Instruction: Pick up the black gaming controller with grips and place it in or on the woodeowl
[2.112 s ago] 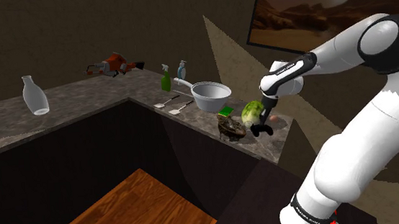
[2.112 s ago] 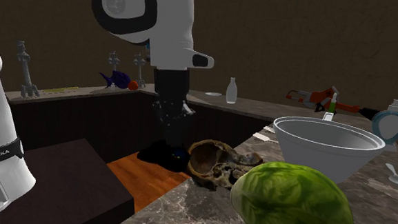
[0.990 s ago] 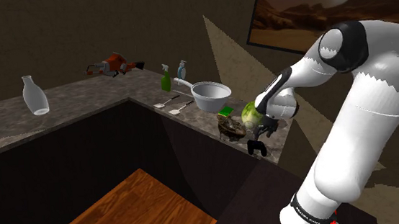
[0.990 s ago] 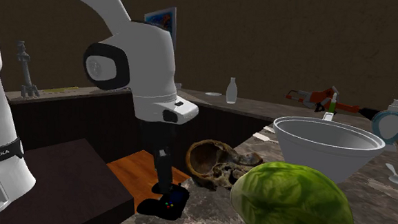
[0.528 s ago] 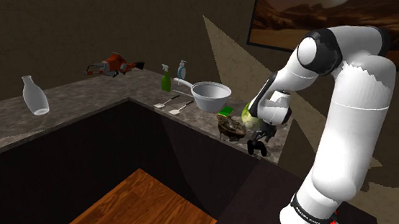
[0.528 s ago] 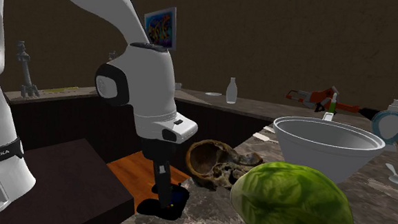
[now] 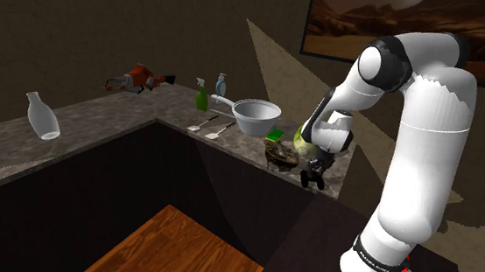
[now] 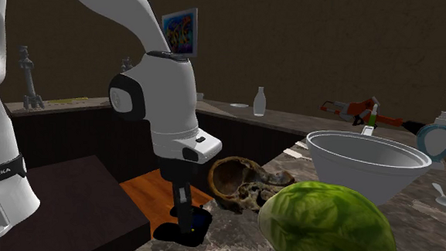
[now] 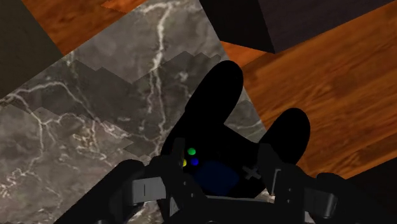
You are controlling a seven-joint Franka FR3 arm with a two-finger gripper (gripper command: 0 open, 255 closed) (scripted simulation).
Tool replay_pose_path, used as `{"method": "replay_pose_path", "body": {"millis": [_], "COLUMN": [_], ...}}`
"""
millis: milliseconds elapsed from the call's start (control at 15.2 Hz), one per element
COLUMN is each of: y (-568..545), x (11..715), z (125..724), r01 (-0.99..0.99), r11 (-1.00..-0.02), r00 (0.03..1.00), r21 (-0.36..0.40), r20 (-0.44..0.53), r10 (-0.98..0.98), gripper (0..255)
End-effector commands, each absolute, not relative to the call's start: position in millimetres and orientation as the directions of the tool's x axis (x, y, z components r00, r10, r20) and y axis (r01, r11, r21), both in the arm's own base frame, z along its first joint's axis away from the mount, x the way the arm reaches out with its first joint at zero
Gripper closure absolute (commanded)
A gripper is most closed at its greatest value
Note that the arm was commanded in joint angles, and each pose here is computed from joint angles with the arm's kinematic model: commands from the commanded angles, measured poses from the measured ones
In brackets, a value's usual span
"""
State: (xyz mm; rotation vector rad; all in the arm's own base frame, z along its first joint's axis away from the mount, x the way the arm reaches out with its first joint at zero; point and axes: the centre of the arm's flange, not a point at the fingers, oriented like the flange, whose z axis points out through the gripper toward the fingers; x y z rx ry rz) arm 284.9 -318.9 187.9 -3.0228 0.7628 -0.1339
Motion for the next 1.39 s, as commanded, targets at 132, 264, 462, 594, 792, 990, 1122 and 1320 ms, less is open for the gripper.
{"method": "replay_pose_path", "body": {"millis": [132,264,462,594,792,990,1122,1320], "y": [-318.3,-318.5,-318.8,-318.7,-318.7,-318.7,-318.7,-318.7], "x": [285.4,284.0,284.6,285.0,285.0,285.0,285.0,285.0], "z": [187.6,188.8,189.5,193.1,209.0,224.8,235.4,251.2], "r01": [-0.472,-0.472,-0.472,-0.472,-0.472,-0.472,-0.472,-0.472], "r11": [-0.88,-0.88,-0.88,-0.88,-0.88,-0.88,-0.88,-0.88], "r00": [0.877,0.877,0.877,0.877,0.877,0.877,0.877,0.877], "r21": [-0.042,-0.042,-0.042,-0.042,-0.042,-0.042,-0.042,-0.042], "r20": [0.078,0.078,0.078,0.078,0.078,0.078,0.078,0.078], "r10": [-0.474,-0.474,-0.474,-0.474,-0.474,-0.474,-0.474,-0.474], "gripper": [255,255,255,255,255,255,255,255]}}
